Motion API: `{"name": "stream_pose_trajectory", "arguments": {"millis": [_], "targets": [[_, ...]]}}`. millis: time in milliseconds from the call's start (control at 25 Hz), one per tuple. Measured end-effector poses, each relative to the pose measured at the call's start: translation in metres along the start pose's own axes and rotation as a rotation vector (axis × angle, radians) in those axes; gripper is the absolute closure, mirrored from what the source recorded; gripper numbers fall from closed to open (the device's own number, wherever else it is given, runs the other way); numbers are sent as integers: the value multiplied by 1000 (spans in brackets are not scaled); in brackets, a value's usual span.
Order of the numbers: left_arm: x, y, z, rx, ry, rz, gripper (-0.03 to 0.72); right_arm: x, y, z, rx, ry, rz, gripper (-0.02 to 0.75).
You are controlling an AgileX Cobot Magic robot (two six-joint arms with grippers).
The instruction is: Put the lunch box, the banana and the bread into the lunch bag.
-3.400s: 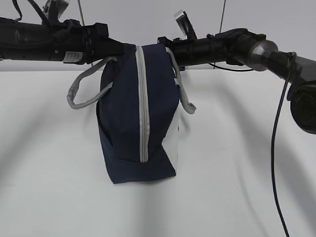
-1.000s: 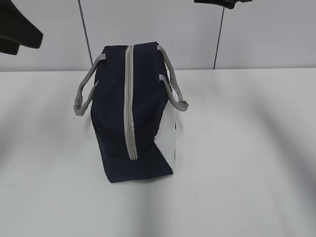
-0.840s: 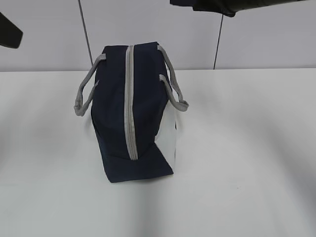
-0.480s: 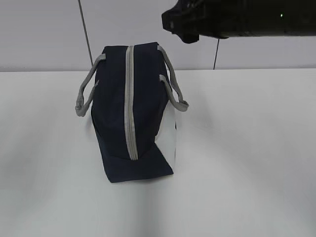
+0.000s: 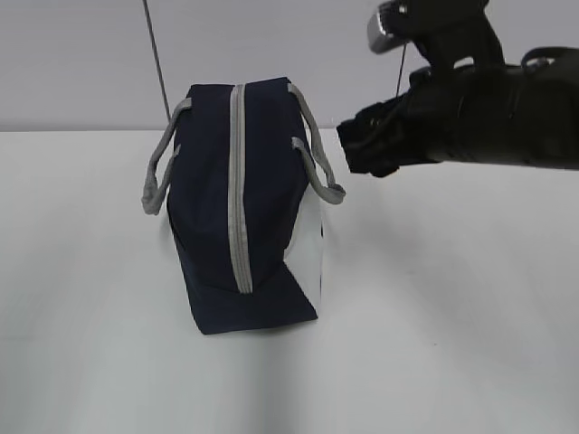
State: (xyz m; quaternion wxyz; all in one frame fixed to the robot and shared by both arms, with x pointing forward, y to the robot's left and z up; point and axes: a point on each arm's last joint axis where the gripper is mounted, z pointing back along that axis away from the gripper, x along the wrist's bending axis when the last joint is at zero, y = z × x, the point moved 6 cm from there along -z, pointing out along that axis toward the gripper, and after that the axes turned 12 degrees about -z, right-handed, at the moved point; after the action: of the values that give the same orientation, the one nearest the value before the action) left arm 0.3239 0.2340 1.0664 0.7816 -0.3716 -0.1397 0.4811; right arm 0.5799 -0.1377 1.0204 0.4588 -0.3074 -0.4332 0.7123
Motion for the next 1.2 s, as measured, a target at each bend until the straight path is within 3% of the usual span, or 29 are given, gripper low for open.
{"name": "stream_pose_trajectory", "arguments": {"millis": [360, 760, 960, 1200], "targets": [[-4, 25, 9, -8, -37, -7, 296, 3, 50, 1, 128, -11, -44, 260], [-1, 27, 8, 1, -58, 2, 299, -20, 46, 3, 108, 139, -5, 260], [0, 27, 8, 2, -60, 3, 300, -22, 60, 1, 214, 266, 76, 260], [0, 28, 9, 3, -64, 2, 300, -1, 60, 7, 324, 206, 74, 260]]}}
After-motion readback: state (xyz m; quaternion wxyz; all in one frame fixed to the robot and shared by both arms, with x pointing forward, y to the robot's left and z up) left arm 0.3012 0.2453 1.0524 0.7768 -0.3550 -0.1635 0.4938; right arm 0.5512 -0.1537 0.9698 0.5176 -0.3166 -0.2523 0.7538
